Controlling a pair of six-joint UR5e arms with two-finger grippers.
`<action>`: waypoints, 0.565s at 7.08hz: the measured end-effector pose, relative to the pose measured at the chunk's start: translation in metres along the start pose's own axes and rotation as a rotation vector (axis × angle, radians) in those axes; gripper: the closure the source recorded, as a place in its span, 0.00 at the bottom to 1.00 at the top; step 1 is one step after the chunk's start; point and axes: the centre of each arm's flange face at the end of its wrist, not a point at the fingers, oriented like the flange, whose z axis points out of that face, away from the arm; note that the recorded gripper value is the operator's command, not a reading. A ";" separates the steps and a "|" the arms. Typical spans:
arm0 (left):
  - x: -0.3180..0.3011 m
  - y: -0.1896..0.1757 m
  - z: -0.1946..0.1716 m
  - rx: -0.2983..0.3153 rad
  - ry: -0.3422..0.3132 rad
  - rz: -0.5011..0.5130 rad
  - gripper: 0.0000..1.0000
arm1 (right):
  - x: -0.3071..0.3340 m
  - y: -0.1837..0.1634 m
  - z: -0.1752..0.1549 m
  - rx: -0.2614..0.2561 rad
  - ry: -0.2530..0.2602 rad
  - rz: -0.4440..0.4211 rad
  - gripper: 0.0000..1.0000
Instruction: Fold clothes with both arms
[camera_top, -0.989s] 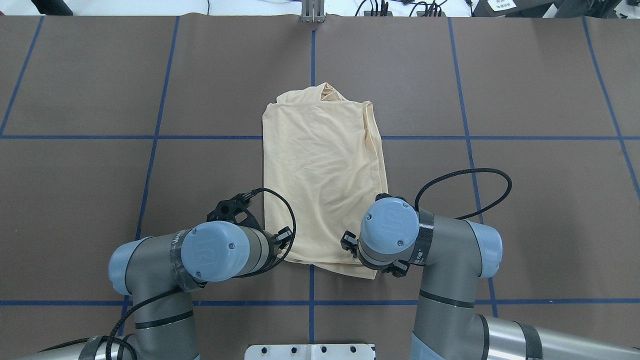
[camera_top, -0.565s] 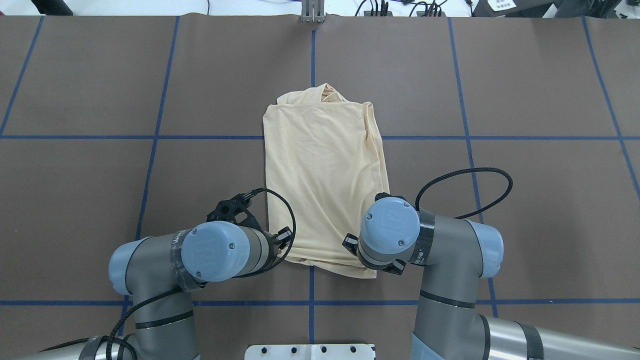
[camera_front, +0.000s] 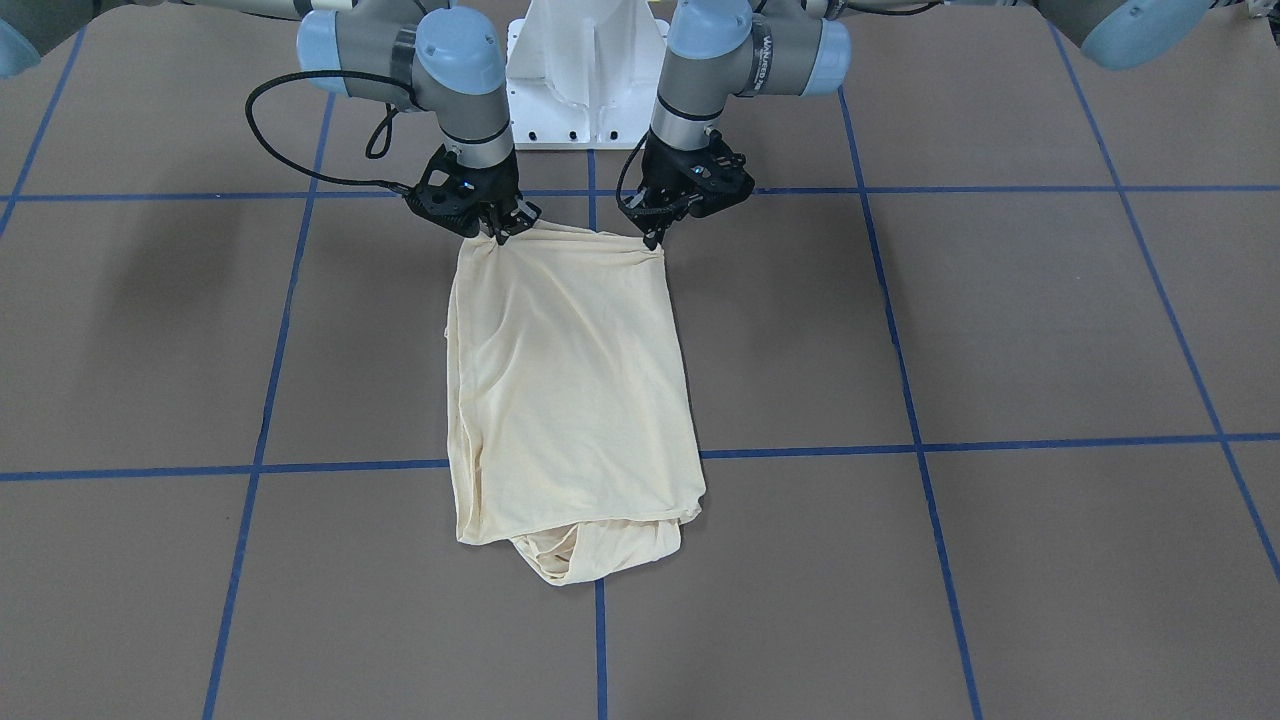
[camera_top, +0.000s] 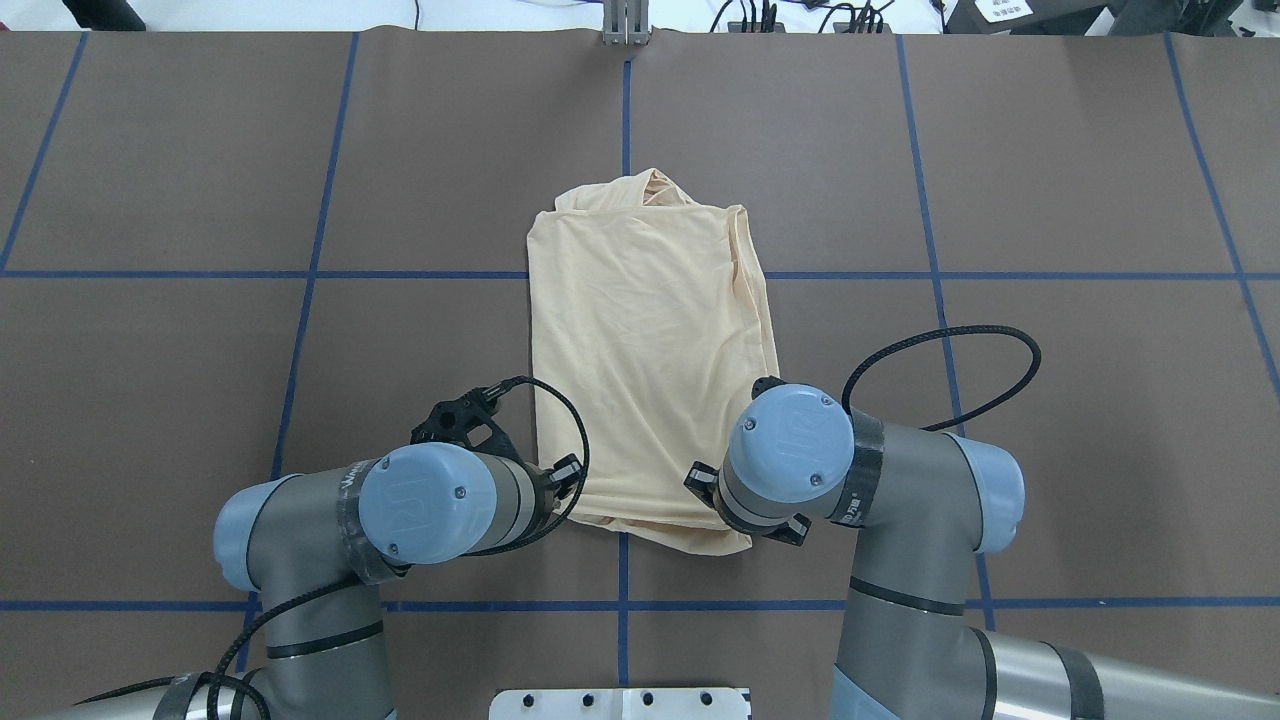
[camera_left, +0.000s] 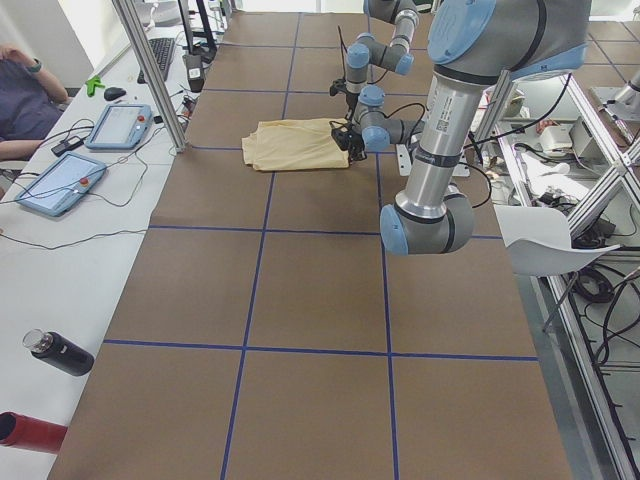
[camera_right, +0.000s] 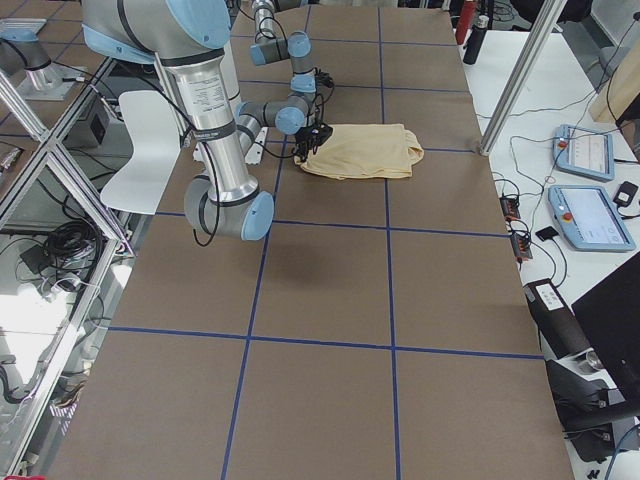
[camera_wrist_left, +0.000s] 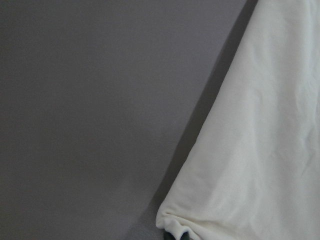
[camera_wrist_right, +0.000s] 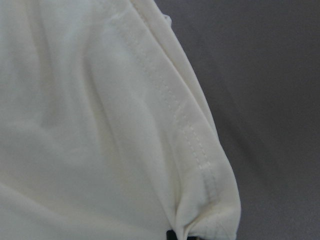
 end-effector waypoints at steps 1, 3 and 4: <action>0.001 0.004 -0.010 -0.007 0.002 0.004 1.00 | 0.001 0.001 -0.008 -0.005 -0.012 -0.002 1.00; -0.002 0.030 -0.037 -0.045 0.000 0.028 1.00 | 0.008 0.010 -0.021 -0.027 -0.031 -0.016 1.00; -0.007 0.050 -0.045 -0.075 -0.005 0.047 1.00 | 0.019 0.022 -0.028 -0.056 -0.035 -0.034 1.00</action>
